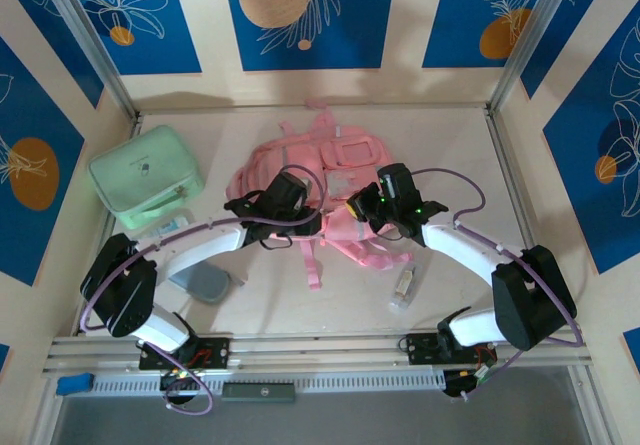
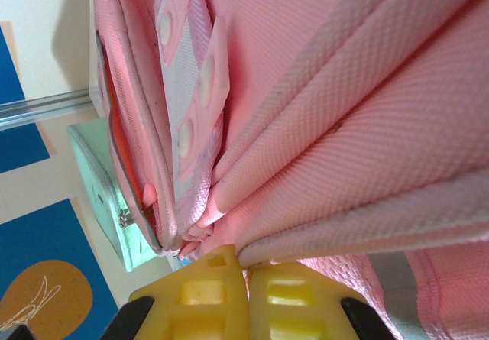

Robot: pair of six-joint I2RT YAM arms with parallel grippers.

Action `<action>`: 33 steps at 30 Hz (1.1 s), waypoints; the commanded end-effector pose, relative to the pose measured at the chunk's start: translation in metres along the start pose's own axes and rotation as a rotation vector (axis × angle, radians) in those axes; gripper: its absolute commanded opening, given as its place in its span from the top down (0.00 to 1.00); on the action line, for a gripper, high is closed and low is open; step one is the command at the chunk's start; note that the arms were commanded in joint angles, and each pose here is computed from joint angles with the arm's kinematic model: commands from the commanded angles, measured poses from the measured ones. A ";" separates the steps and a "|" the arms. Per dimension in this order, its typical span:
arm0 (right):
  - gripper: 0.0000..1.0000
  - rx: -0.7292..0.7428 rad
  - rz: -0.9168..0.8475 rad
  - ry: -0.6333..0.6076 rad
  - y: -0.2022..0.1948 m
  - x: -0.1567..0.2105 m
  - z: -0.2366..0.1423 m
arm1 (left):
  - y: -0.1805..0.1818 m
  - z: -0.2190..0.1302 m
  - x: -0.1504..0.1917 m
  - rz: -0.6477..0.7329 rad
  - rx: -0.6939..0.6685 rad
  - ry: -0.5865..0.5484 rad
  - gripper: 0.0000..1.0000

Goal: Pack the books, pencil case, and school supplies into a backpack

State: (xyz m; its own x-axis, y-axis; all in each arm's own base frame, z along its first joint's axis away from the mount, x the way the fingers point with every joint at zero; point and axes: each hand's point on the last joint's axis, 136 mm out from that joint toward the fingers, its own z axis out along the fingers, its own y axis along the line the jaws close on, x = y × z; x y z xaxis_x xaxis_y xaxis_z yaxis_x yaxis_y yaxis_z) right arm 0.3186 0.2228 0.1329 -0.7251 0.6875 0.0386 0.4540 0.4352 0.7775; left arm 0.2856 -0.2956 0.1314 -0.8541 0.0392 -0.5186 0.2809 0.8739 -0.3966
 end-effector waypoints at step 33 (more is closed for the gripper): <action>1.00 -0.037 -0.038 0.015 0.019 0.004 0.003 | -0.023 0.048 -0.021 0.095 -0.036 -0.007 0.77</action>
State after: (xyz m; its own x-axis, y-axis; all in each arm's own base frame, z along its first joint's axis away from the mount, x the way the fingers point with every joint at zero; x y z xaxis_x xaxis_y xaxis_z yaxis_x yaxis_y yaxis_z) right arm 0.3217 0.2205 0.1227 -0.7104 0.7033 0.0255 0.4740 0.4513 0.7561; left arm 0.3065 -0.3273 0.1018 -0.8538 0.1273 -0.5048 0.3191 0.8940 -0.3144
